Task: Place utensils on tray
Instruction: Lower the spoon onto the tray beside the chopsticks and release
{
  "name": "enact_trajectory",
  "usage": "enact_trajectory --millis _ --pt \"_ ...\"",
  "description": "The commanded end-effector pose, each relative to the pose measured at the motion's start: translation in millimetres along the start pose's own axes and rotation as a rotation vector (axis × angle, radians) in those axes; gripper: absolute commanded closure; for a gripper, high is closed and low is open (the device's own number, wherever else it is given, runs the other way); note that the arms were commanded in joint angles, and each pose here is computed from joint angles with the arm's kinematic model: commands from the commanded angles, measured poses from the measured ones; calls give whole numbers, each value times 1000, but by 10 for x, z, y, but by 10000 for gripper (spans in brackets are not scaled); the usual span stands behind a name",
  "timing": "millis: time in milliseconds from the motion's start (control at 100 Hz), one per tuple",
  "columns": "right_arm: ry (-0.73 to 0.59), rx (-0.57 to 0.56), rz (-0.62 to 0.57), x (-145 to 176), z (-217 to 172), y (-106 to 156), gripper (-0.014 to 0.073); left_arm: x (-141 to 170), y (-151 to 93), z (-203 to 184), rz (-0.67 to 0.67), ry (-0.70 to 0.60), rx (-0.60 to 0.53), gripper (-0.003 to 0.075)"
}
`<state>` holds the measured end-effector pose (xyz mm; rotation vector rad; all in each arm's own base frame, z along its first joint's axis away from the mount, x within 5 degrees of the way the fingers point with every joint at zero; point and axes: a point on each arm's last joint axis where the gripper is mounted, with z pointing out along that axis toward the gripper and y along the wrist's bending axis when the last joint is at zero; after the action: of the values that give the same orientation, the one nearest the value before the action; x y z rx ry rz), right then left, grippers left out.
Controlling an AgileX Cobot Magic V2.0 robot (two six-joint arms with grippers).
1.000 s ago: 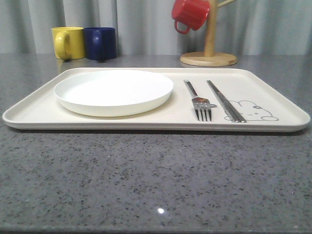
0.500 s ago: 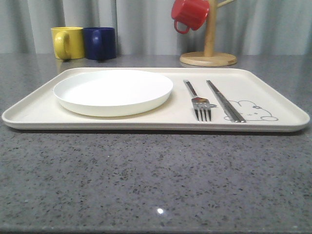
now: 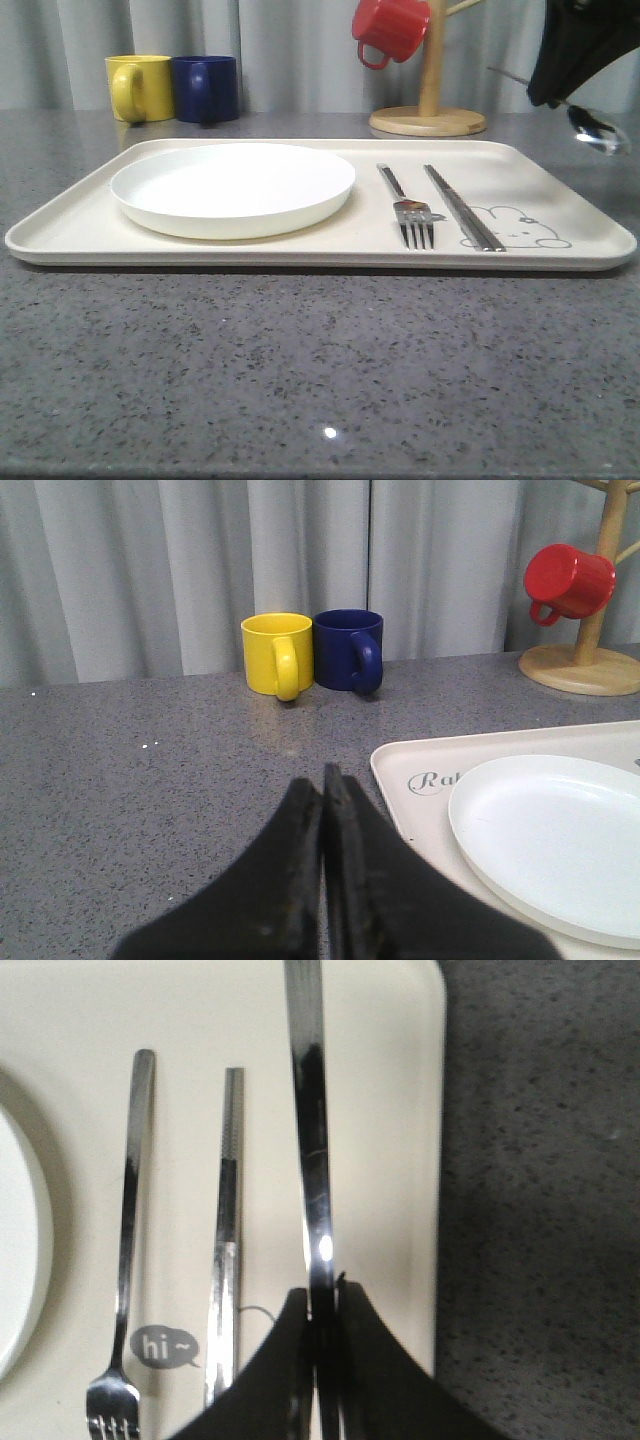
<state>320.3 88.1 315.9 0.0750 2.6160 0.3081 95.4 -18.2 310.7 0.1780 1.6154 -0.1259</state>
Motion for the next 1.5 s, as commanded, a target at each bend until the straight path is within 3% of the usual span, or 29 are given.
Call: enact_trajectory --millis 0,430,1260,1370,1490 --pt "-95 -34 11 -107 -109 81 652 -151 27 -6 -9 -90 -27 738" --pt "11 -10 16 -63 313 129 652 -151 27 -6 -9 -90 -27 738" --pt "49 11 17 -49 495 107 649 -151 27 -6 -9 -90 -27 738" --pt "54 13 17 -44 495 106 605 -151 27 -6 -9 -90 -27 738" --pt "62 15 17 -37 494 103 489 -151 27 -6 -9 -90 -27 738"
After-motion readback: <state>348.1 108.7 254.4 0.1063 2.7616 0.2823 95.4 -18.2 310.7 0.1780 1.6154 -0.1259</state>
